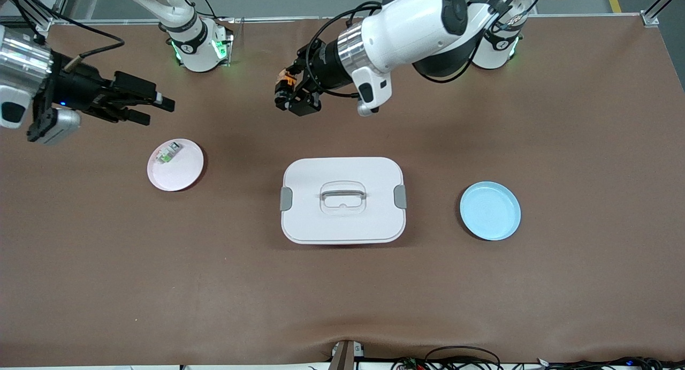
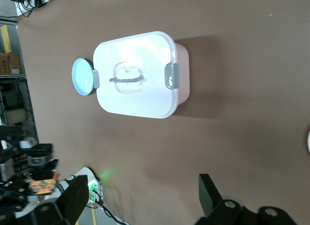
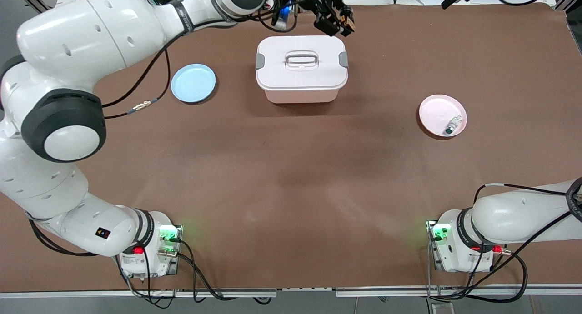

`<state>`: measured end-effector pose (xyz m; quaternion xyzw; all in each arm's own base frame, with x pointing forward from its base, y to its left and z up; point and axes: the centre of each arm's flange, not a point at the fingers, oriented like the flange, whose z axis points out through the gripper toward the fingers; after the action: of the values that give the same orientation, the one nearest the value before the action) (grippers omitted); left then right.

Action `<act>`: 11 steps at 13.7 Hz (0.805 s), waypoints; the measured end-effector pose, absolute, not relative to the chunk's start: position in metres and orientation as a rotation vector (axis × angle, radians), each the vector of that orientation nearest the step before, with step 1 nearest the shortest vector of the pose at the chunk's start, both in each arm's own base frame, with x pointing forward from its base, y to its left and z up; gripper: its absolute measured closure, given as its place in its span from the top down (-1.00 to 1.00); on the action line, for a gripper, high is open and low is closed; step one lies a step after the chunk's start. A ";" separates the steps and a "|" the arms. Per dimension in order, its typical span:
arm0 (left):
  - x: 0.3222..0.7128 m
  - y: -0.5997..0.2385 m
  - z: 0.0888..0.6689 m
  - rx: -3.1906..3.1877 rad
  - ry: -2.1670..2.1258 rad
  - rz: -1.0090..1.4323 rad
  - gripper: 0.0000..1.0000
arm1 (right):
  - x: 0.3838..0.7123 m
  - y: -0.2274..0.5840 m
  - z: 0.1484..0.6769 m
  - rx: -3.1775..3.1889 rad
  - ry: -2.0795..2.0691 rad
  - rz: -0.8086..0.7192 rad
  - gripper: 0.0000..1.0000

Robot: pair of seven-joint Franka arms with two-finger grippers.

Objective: Transfer orange switch to right arm and place
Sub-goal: 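Grasp the switch with the right gripper while the left gripper holds it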

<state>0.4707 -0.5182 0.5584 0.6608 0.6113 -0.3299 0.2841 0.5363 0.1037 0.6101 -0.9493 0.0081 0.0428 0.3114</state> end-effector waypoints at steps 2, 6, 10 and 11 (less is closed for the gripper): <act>0.468 -0.527 0.547 1.771 1.639 -0.892 0.45 | 0.526 0.127 0.604 -2.500 0.058 0.116 1.00; 0.460 -0.543 0.537 1.762 1.629 -0.885 0.45 | 0.507 0.190 0.602 -2.500 0.118 0.099 1.00; 0.461 -0.543 0.537 1.760 1.629 -0.881 0.45 | 0.500 0.218 0.578 -2.505 0.134 0.093 1.00; 0.461 -0.543 0.537 1.760 1.629 -0.881 0.45 | 0.497 0.226 0.572 -2.506 0.149 0.094 1.00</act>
<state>0.4612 -0.5427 0.5369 0.6594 0.6103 -0.3301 0.2893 0.4973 0.2257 0.5717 -0.9486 0.0564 0.0356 0.3093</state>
